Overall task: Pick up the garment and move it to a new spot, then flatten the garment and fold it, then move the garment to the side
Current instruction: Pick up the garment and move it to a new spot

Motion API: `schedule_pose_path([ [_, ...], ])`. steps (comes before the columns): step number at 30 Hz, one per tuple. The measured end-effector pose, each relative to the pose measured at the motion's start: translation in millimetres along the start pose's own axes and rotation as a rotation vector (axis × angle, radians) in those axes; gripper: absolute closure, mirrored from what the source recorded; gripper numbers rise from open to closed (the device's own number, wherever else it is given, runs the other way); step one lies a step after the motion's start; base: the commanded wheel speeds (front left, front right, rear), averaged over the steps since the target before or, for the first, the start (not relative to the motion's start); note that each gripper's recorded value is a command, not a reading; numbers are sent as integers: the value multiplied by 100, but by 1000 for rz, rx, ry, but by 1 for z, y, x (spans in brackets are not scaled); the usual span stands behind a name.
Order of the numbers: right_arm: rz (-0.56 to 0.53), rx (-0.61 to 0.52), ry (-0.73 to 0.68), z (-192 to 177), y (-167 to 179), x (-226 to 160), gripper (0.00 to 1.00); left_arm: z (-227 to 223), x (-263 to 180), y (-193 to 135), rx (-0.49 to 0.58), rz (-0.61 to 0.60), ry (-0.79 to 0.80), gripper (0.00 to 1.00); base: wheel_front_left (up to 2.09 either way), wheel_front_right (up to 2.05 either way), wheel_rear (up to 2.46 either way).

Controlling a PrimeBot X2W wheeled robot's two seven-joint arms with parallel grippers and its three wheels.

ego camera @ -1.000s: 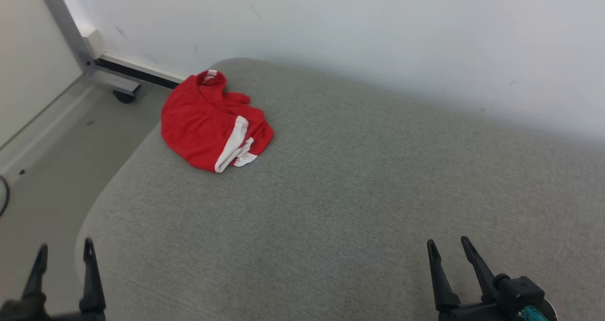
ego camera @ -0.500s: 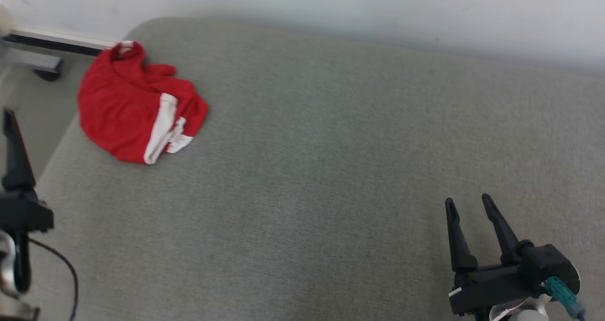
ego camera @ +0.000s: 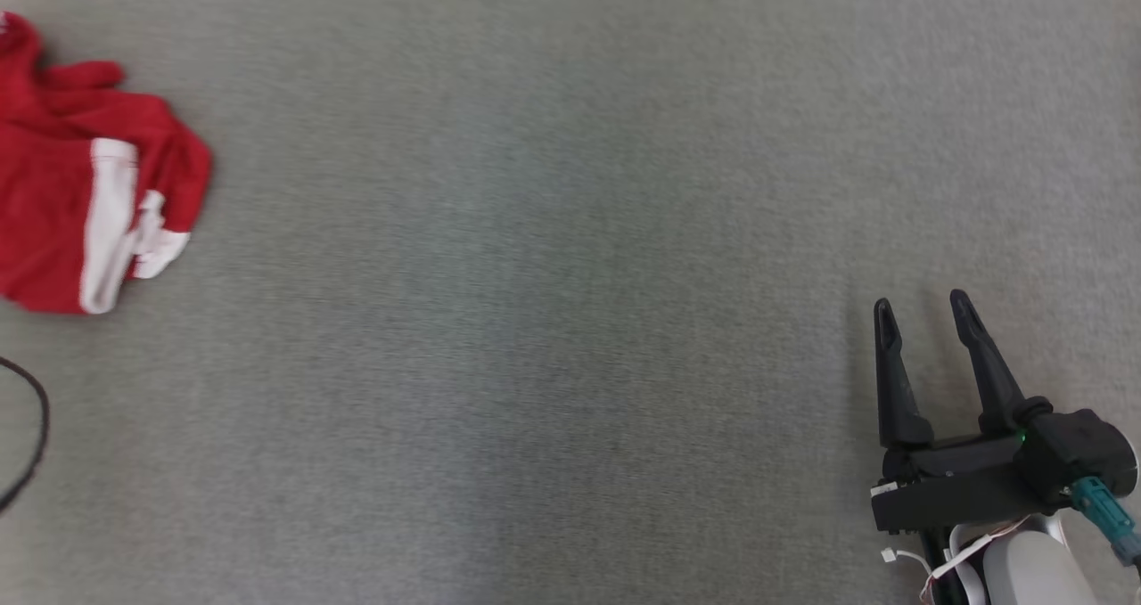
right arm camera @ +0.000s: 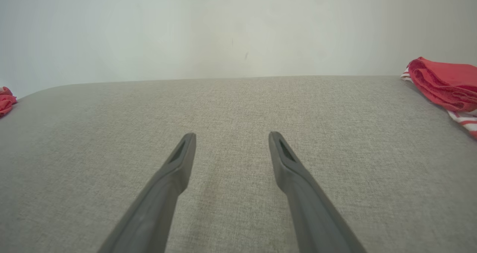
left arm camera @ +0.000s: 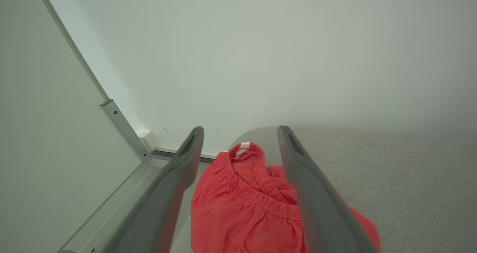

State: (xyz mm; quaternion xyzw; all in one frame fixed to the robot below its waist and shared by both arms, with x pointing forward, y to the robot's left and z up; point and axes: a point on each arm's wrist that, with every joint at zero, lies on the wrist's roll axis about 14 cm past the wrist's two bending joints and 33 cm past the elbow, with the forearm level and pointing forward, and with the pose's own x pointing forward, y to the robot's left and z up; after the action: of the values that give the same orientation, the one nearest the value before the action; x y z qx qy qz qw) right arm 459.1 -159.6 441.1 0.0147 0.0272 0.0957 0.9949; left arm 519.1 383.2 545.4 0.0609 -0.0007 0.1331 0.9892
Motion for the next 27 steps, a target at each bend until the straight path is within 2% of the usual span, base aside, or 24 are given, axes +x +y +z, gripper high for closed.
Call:
schedule_pose_path([
  [11, -87, -38, 56, -16, -35, -8, 0, -104, 28, -41, -76, -50, 358, 0, 0, 0, 0],
  [16, -102, -49, 69, -18, -41, -10, 0, -149, 13, -50, -94, -57, 567, 0, 0, 0, 0],
  [21, -96, -54, 64, -15, -40, -8, 0, -164, 3, -52, -135, -48, 692, 0, 0, 0, 0],
  [22, -94, -54, 64, -15, -39, -8, 0, -165, 2, -53, -135, -50, 701, 17, 0, 0, 0],
  [23, -92, -54, 66, -15, -38, -7, 0, -166, 1, -53, -134, -50, 705, 68, 0, 0, 0],
  [24, -90, -55, 66, -14, -38, -7, 0, -167, 0, -52, -131, -49, 711, 100, 0, 0, 0],
  [27, -87, -57, 61, -12, -37, -7, 0, -165, 0, -45, -103, -22, 683, 100, 0, 0, 0],
])
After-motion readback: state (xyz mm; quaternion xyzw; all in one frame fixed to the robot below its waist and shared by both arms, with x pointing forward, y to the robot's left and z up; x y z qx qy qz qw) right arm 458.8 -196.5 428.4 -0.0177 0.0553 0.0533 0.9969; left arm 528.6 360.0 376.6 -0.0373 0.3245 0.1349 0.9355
